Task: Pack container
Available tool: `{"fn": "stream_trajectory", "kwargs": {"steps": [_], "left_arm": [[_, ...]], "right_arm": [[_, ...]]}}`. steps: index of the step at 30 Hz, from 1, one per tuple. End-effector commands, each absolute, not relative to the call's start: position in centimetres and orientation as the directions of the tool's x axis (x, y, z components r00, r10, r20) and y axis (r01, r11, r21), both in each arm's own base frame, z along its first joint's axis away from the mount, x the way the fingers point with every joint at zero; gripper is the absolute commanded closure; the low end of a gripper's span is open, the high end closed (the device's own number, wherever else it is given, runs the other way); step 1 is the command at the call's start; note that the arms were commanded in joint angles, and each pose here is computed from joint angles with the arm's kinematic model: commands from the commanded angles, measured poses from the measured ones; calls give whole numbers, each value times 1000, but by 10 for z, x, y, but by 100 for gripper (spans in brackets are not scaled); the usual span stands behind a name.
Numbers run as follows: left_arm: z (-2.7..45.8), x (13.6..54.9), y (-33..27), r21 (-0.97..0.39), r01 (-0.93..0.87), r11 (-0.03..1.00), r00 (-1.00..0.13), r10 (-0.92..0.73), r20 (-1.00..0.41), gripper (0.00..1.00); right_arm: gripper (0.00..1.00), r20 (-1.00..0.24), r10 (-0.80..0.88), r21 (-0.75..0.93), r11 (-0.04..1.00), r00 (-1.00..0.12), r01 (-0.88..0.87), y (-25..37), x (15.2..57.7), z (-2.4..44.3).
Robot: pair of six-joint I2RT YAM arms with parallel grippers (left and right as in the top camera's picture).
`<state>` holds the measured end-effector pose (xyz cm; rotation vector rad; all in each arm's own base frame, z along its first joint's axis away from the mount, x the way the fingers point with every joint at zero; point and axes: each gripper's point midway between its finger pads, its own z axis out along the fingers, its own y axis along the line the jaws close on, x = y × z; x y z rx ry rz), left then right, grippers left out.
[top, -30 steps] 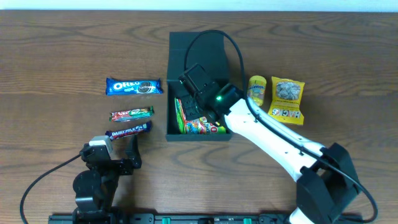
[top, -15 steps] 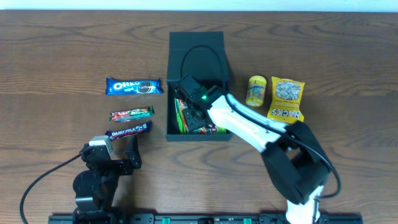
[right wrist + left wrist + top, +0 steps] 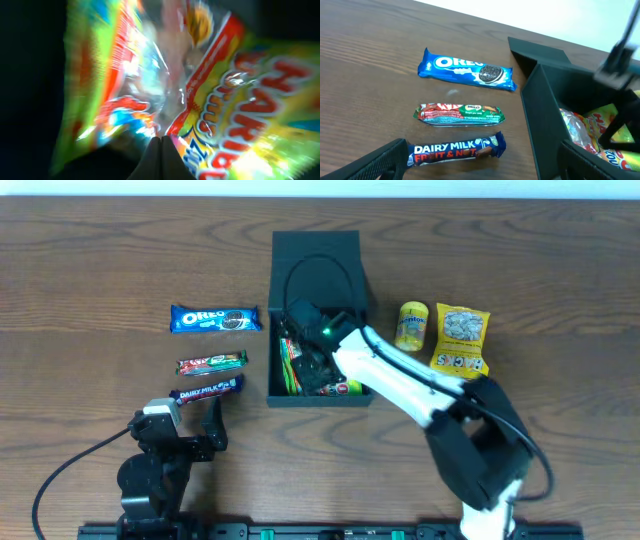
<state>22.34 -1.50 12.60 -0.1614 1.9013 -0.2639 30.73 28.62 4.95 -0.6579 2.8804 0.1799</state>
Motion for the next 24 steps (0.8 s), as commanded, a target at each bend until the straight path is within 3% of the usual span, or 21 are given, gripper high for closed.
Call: {"fn": "stream_trajectory", "kwargs": {"steps": [1, 3, 6, 12, 15, 18, 24], "left_arm": [[116, 223, -14, -272, 2, 962, -357, -254, -899, 5], [116, 223, -14, -272, 2, 962, -357, -254, -899, 5], [116, 223, -14, -273, 5, 962, -357, -254, -899, 5], [127, 223, -36, -448, 78, 891, -369, -392, -843, 5], [190, 231, -47, -544, 224, 809, -195, -510, -838, 5], [224, 233, -39, -575, 236, 783, -93, -571, -816, 5], [253, 250, -30, -617, 97, 781, -198, -592, -781, 4]], "right_arm": [[93, -419, -394, 138, 863, -818, -486, 299, 324, 142], [40, -496, -358, 155, 860, -791, -486, 290, 325, 181], [13, -556, -318, 167, 863, -768, -478, 275, 323, 216], [1, -609, -260, 177, 876, -749, -448, 252, 325, 247], [1, -582, -265, 171, 884, -769, -434, 244, 322, 242], [1, -582, -265, 171, 885, -769, -434, 244, 322, 242], [1, -594, -256, 162, 891, -763, -425, 236, 331, 243]]}}
